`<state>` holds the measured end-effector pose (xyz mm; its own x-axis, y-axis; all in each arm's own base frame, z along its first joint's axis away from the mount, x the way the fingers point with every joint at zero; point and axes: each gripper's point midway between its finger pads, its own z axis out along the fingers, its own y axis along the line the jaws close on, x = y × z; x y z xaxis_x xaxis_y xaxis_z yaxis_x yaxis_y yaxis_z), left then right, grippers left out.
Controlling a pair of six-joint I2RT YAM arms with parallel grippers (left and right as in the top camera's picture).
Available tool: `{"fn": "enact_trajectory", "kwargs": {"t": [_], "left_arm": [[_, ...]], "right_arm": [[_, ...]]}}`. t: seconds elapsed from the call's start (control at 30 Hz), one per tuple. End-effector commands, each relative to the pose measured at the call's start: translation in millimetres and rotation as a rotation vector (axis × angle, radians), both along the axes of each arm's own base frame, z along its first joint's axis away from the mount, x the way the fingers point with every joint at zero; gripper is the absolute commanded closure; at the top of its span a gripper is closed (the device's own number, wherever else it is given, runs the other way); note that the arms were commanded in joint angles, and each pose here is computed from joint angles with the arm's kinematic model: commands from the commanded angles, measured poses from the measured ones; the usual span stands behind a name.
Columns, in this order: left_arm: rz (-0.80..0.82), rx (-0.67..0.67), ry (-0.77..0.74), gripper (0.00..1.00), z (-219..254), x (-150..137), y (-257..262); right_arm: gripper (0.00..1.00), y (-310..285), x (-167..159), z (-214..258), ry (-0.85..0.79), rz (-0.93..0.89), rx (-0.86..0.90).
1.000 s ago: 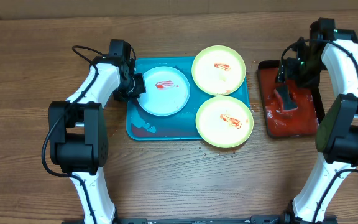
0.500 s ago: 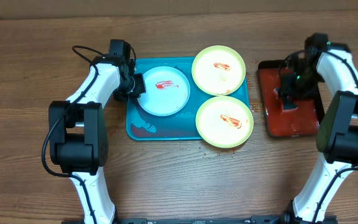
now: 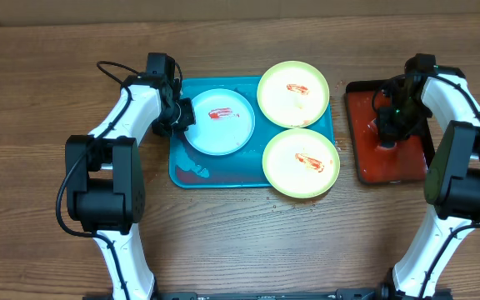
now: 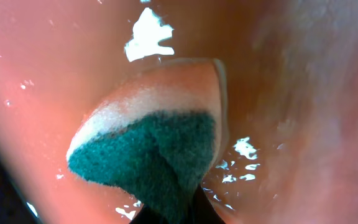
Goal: Clean dirty plates on tray and stack at the side
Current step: 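Lower right gripper onto the green sponge and grasp it, then lift the sponge and carry it over the white plate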
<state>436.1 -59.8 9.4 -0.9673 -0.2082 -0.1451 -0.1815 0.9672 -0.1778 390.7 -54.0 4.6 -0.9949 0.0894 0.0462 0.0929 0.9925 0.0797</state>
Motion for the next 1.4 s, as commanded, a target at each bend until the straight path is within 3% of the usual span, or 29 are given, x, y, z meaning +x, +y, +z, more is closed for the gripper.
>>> {"fn": "enact_trajectory", "kwargs": {"t": [0.0,0.47,0.83,1.07,1.37], "left_arm": [[-0.004,0.024,0.022,0.96,-11.1,-3.7,1.3],[-0.004,0.024,0.028,0.96,-11.4,-5.3,1.3],[-0.005,0.025,0.035,0.96,-11.7,-7.0,1.6],[-0.009,0.003,0.043,0.96,-11.4,-8.8,-2.2],[-0.008,0.006,0.064,0.96,-12.1,-14.0,-1.6]], "right_arm": [[0.96,7.8,8.8,12.9,-0.015,-0.076,0.03],[0.96,6.2,20.6,101.3,-0.138,-0.216,0.021],[0.96,0.8,23.4,111.3,-0.174,-0.235,-0.055],[0.96,-1.9,32.3,141.3,-0.287,-0.278,-0.262],[0.96,10.8,42.0,154.4,-0.357,-0.237,-0.329]]}}
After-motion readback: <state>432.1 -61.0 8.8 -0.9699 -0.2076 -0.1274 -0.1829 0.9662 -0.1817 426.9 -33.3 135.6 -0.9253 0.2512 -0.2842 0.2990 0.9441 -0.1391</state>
